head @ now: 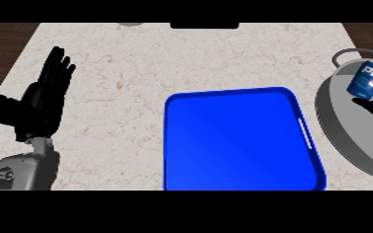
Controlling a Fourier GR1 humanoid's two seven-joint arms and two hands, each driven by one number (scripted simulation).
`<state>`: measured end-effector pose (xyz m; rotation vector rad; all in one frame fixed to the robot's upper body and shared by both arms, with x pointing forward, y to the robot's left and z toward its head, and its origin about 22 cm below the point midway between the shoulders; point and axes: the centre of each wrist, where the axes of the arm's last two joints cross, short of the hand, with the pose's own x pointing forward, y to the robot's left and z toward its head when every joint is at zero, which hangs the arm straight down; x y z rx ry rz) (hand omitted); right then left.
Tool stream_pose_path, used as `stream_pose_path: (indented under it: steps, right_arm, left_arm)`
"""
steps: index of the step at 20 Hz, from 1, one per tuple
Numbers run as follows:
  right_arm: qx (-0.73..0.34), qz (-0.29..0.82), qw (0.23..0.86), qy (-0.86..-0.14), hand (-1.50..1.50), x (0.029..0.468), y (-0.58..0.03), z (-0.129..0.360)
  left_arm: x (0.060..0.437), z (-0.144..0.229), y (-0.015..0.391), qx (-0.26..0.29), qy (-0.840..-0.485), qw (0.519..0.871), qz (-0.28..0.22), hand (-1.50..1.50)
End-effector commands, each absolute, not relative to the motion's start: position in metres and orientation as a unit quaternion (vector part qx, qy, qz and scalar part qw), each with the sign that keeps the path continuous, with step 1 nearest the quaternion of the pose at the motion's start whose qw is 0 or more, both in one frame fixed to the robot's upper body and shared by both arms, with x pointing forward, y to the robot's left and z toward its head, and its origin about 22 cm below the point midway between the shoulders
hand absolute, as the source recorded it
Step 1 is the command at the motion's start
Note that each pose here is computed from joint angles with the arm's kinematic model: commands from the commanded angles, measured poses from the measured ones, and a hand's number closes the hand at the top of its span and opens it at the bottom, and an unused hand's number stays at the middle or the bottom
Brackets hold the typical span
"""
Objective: Pick the can from the tray and place it in the pot
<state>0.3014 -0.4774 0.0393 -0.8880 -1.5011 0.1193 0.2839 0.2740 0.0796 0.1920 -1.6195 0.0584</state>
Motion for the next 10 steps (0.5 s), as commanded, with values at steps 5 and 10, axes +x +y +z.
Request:
stream_pose_path:
  steps: [5, 10]
  right_arm:
    - [-0.311, -0.080, 0.607, -0.727, -1.50, 0.264, -0.535, 0.051]
    - [-0.315, -0.093, 0.603, -0.727, -1.50, 0.218, -0.573, 0.059]
  left_arm:
    - [0.286, 0.082, 0.268, 0.082, -0.722, 0.686, 0.030, 0.00]
    - [0.281, 0.085, 0.288, 0.097, -0.727, 0.679, 0.026, 0.00]
